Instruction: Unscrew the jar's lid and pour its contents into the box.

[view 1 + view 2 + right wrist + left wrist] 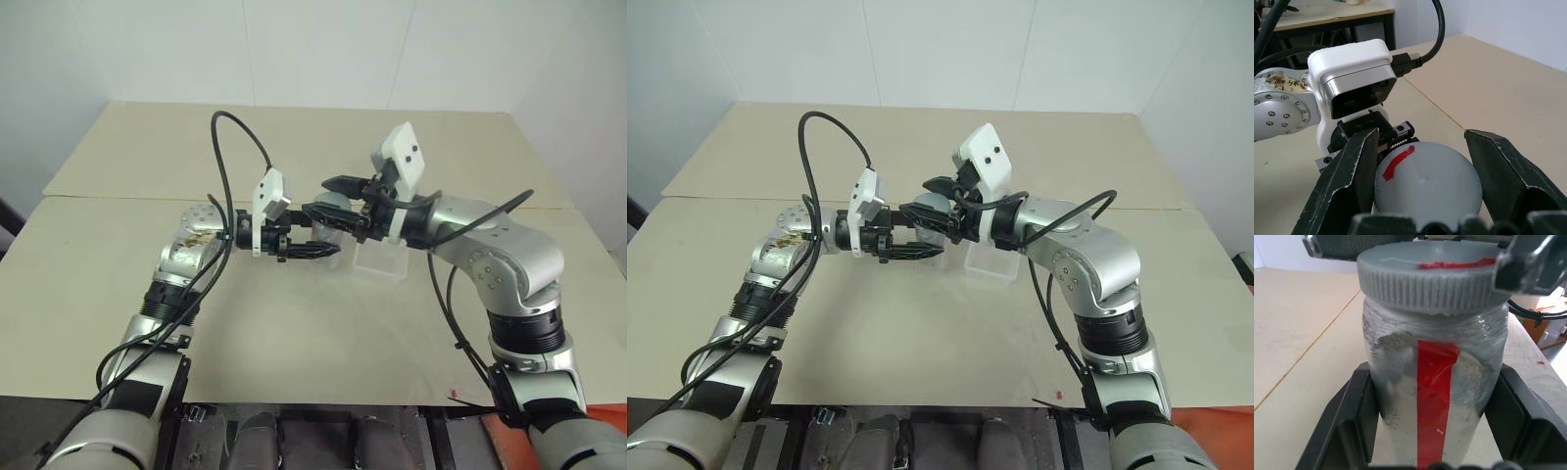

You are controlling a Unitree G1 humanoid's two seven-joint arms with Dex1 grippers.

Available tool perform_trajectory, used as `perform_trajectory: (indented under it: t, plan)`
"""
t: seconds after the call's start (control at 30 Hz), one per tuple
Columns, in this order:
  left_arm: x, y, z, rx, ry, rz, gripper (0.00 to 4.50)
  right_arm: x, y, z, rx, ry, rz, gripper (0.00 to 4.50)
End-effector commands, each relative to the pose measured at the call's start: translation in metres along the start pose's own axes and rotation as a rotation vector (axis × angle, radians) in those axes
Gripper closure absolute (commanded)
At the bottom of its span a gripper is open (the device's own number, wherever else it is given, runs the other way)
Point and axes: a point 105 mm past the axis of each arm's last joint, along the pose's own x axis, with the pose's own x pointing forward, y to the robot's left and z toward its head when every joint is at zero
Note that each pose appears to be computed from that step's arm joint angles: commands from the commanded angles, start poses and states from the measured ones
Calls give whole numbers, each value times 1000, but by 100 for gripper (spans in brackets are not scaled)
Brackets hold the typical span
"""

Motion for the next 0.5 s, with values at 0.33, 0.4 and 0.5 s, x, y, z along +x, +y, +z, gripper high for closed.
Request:
perform_trajectory:
  t: [0.33, 0.4, 0.5]
  plan:
    - [-16, -34, 43, 100, -149, -286, 180, -27, 31, 4, -61, -61, 398, 150]
    - [-18, -40, 47, 99, -163, -325, 180, -29, 33, 4, -59, -68, 445, 150]
    - [-19, -49, 50, 108, -170, -384, 180, -32, 38, 6, -47, -91, 542, 150]
